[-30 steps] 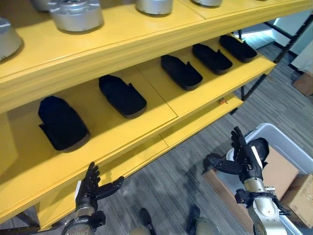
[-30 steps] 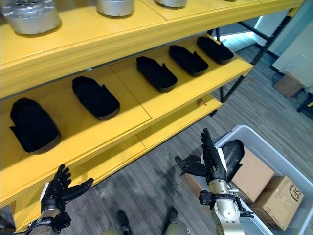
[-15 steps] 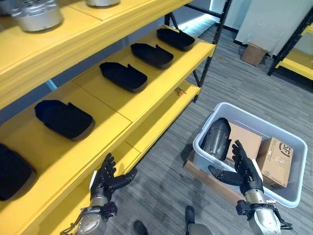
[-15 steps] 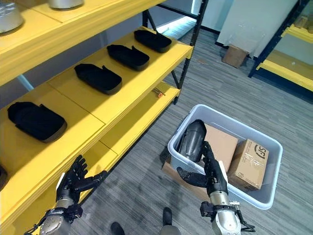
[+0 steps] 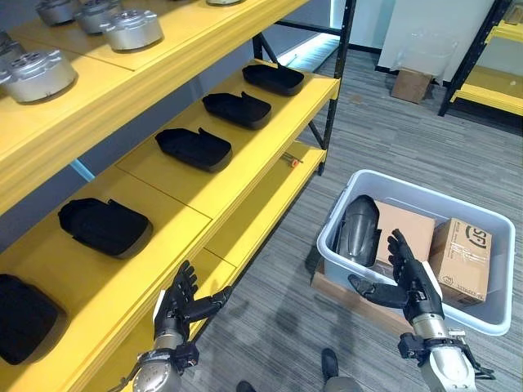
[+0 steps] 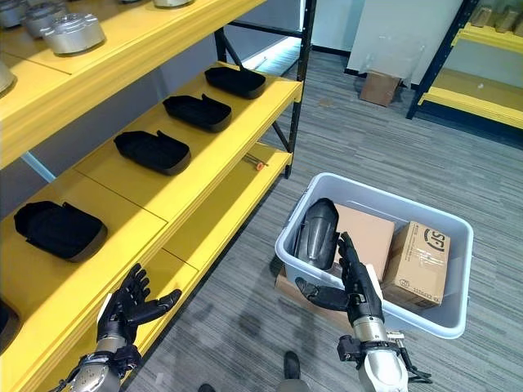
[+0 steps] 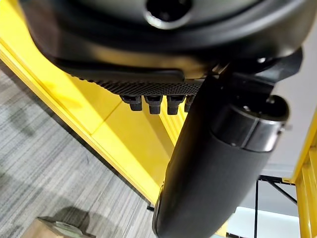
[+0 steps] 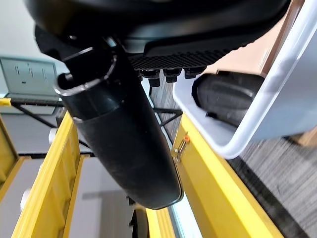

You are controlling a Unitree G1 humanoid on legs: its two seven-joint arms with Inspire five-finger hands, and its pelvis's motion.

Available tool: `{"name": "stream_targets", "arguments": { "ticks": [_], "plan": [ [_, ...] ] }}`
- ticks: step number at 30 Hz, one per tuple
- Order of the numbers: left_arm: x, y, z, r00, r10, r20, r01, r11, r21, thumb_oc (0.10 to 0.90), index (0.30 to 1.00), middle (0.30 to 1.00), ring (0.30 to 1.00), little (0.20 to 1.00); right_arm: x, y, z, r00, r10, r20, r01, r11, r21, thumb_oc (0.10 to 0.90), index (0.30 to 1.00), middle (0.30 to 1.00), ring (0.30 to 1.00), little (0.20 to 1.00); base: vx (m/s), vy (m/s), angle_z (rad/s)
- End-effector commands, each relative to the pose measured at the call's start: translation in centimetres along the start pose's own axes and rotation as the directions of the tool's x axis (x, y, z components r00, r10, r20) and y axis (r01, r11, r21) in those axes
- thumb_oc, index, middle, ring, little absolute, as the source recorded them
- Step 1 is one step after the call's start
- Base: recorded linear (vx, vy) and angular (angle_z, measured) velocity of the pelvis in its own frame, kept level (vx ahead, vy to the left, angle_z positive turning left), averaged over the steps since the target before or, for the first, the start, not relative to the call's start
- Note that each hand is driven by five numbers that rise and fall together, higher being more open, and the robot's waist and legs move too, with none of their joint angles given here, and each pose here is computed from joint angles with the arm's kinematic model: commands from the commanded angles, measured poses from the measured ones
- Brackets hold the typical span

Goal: Move parts from the plastic box to the shelf.

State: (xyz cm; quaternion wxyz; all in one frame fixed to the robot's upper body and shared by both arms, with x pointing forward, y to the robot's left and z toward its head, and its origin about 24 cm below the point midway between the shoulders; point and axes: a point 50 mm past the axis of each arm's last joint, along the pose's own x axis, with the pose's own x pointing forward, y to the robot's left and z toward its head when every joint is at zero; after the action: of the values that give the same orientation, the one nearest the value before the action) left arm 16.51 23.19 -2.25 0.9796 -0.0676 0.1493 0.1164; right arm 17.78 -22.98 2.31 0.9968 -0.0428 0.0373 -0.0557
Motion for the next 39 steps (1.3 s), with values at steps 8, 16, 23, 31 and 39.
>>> {"name": "stream_targets", "arguments": {
  "ticks": [8, 16, 23, 31, 39],
  "plan": [
    [1.1, -0.7, 4.4, 0.973, -0.015, 0.231, 0.020, 1.000, -0.021, 0.900, 1.000, 1.000, 1.000, 1.000, 1.0, -1.6, 6.4, 0.945, -0.014, 0.326, 0.023, 0.999, -0.023, 0.900, 1.000, 1.000, 1.000, 1.000, 0.03, -0.071, -0.70],
    [1.3, -1.4, 4.1, 0.971, -0.040, 0.237, 0.045, 0.999, -0.017, 0.900, 1.000, 1.000, 1.000, 1.000, 1.4, -1.7, 6.4, 0.949, 0.036, 0.312, -0.006, 0.995, -0.099, 0.900, 1.000, 1.000, 1.000, 1.000, 0.24, 0.210, -0.69],
    [1.2, -1.0, 4.9, 0.964, -0.041, 0.264, 0.040, 0.999, 0.008, 0.900, 1.000, 1.000, 1.000, 1.000, 1.1, -1.5, 5.8, 0.959, 0.034, 0.280, -0.010, 0.996, -0.089, 0.900, 1.000, 1.000, 1.000, 1.000, 0.13, 0.219, -0.61],
    [1.6, -0.6, 5.8, 0.956, -0.032, 0.290, 0.027, 0.999, 0.020, 0.900, 1.000, 1.000, 1.000, 1.000, 2.0, -0.6, 6.6, 0.944, 0.052, 0.325, -0.032, 0.997, -0.067, 0.900, 1.000, 1.000, 1.000, 1.000, 0.05, 0.126, -0.32],
    [2.7, -1.0, 7.9, 0.934, -0.078, 0.348, 0.055, 0.996, 0.074, 0.900, 1.000, 1.000, 1.000, 1.000, 3.1, 0.2, 8.3, 0.912, 0.088, 0.400, -0.039, 0.991, -0.129, 0.900, 1.000, 1.000, 1.000, 1.000, -0.02, 0.094, -0.23]
  ]
}}
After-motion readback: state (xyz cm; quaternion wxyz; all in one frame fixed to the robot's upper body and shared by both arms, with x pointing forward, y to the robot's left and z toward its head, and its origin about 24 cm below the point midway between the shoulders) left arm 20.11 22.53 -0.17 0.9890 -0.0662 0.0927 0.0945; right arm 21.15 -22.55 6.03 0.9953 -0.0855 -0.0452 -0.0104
